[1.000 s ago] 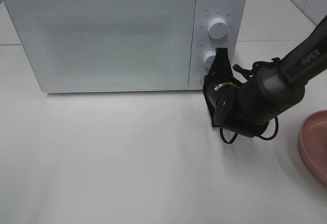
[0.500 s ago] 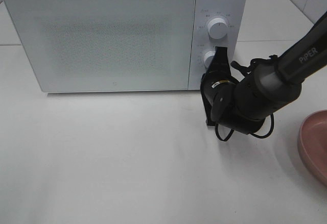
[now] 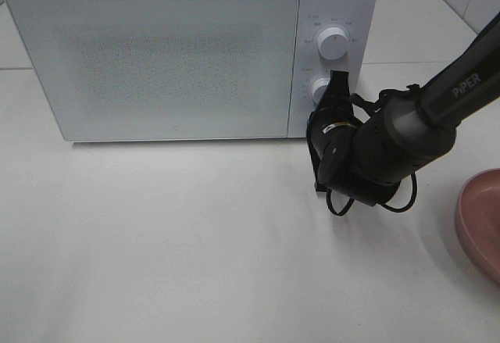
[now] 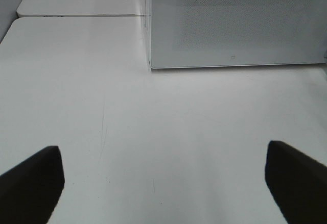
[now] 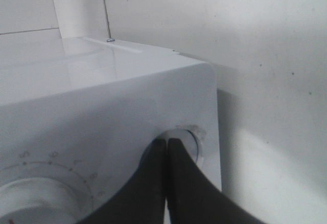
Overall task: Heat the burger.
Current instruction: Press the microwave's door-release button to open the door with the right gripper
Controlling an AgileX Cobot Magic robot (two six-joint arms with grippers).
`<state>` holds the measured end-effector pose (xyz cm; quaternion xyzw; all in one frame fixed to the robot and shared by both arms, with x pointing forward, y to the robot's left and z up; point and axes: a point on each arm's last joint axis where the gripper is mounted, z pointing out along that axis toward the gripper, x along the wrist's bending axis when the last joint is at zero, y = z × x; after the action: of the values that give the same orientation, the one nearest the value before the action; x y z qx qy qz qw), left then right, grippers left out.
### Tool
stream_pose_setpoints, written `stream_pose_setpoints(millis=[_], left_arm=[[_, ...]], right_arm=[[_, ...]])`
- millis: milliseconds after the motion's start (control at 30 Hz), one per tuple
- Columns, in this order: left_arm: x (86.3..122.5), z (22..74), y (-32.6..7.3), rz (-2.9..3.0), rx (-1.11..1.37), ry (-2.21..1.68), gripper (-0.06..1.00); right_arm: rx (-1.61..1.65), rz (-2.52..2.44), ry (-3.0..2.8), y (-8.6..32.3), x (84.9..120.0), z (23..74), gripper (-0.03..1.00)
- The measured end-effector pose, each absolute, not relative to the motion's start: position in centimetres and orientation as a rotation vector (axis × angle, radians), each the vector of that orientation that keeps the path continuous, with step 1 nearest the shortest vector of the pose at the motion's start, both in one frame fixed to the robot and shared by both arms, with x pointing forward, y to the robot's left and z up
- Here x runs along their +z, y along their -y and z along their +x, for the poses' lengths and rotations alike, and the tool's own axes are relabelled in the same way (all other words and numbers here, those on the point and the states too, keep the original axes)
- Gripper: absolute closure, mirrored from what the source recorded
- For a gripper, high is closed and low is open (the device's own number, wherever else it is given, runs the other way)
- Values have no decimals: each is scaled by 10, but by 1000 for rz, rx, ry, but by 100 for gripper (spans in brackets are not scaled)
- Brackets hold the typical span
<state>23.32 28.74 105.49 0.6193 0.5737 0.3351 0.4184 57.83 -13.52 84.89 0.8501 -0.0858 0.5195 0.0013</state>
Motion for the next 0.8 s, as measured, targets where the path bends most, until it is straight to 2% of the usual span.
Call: stream_pose_setpoints(millis=[800], left_arm=[[1055, 233, -287, 1553, 841, -1439, -5]], right_arm=[[1618, 2613, 281, 127, 839, 589, 97]])
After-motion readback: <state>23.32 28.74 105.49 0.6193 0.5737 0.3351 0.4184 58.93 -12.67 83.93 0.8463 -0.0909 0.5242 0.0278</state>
